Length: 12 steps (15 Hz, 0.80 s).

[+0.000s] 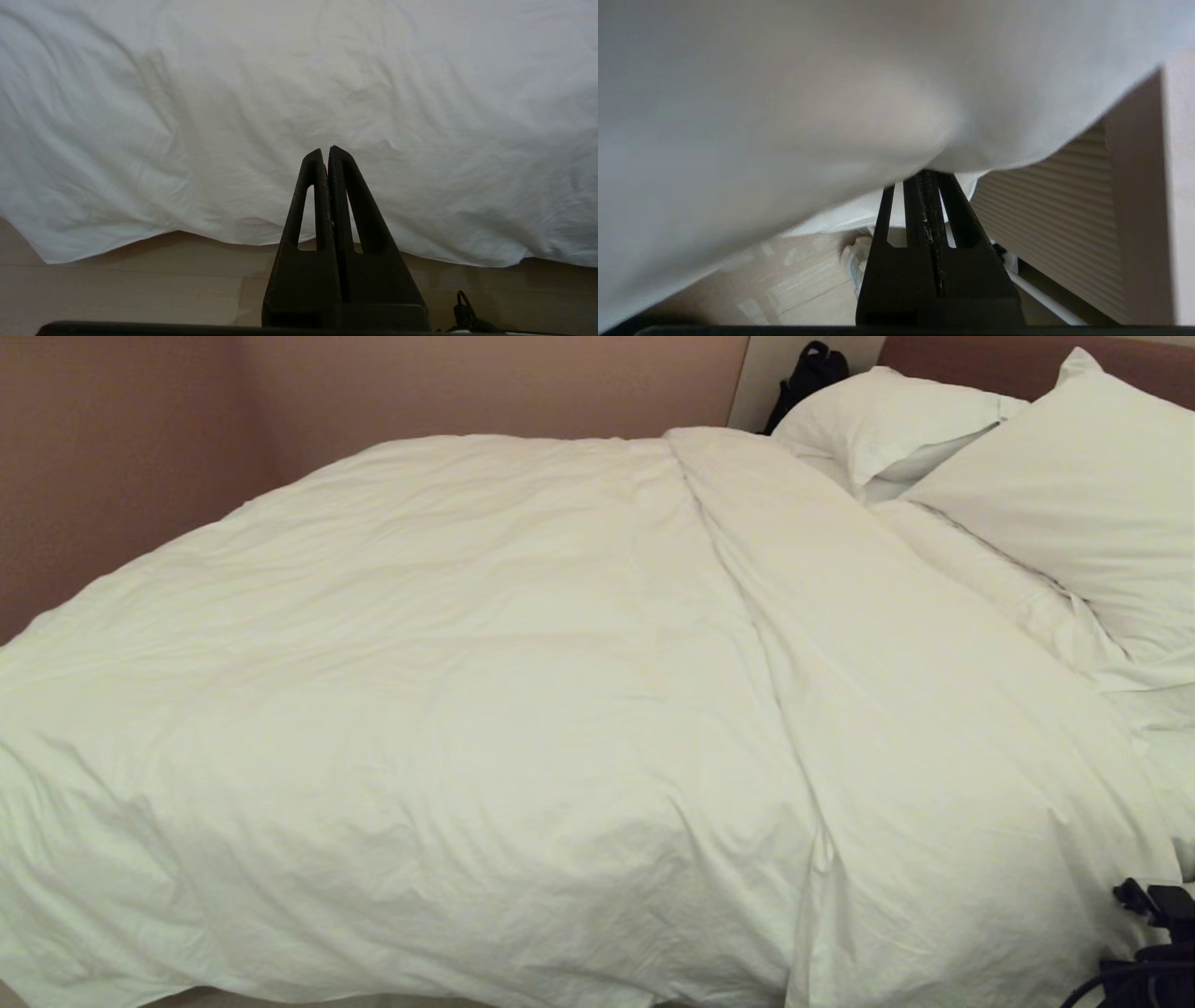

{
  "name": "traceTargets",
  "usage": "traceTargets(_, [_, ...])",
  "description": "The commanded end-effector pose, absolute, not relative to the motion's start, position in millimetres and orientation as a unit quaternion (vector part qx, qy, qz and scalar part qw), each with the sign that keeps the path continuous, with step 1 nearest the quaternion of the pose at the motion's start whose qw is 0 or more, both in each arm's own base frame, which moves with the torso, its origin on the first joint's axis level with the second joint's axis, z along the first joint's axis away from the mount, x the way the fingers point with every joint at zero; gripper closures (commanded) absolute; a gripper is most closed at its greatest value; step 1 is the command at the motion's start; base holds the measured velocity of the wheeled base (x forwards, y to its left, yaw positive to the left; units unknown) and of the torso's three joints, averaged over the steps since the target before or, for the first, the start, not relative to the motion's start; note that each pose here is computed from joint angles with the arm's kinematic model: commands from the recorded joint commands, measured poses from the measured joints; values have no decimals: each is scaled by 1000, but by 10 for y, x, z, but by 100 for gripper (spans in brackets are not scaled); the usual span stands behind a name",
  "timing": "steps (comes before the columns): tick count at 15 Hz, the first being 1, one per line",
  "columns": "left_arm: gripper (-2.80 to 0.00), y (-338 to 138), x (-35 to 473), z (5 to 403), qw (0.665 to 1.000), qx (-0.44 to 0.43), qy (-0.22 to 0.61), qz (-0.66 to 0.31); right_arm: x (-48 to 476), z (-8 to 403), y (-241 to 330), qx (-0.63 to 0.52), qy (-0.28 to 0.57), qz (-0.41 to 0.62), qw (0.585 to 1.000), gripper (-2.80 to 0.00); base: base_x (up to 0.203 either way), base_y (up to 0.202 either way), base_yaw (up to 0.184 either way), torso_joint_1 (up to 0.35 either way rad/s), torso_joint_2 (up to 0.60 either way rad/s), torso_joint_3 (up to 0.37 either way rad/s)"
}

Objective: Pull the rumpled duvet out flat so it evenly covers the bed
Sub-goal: Flatten the corners of the folded blanket

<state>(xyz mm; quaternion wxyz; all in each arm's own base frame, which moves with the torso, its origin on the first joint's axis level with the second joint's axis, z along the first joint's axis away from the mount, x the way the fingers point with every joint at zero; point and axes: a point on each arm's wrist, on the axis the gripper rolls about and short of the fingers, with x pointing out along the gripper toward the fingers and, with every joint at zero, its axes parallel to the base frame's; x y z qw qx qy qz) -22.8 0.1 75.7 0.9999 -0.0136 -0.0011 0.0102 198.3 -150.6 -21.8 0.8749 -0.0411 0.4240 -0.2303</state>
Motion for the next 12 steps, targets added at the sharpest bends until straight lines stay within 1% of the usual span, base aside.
traceTargets(1, [0, 1, -228, 758, 1000, -14, -2, 11, 1924, -111, -1458, -51, 415, -230, 879, 0, 0, 0, 0, 0, 0, 0])
traceTargets(8, [0, 1, -228, 758, 1000, -14, -2, 11, 1639, 184, -1210, -81, 401, -220, 886, 0, 0, 0, 0, 0, 0, 0])
traceTargets(10, [0, 1, -228, 758, 1000, -14, -2, 11, 1571, 280, -1128, -92, 386, -210, 894, 0, 0, 0, 0, 0, 0, 0])
traceTargets(12, [0, 1, -228, 758, 1000, -14, -2, 11, 1556, 384, -1029, -99, 359, -181, 910, 0, 0, 0, 0, 0, 0, 0])
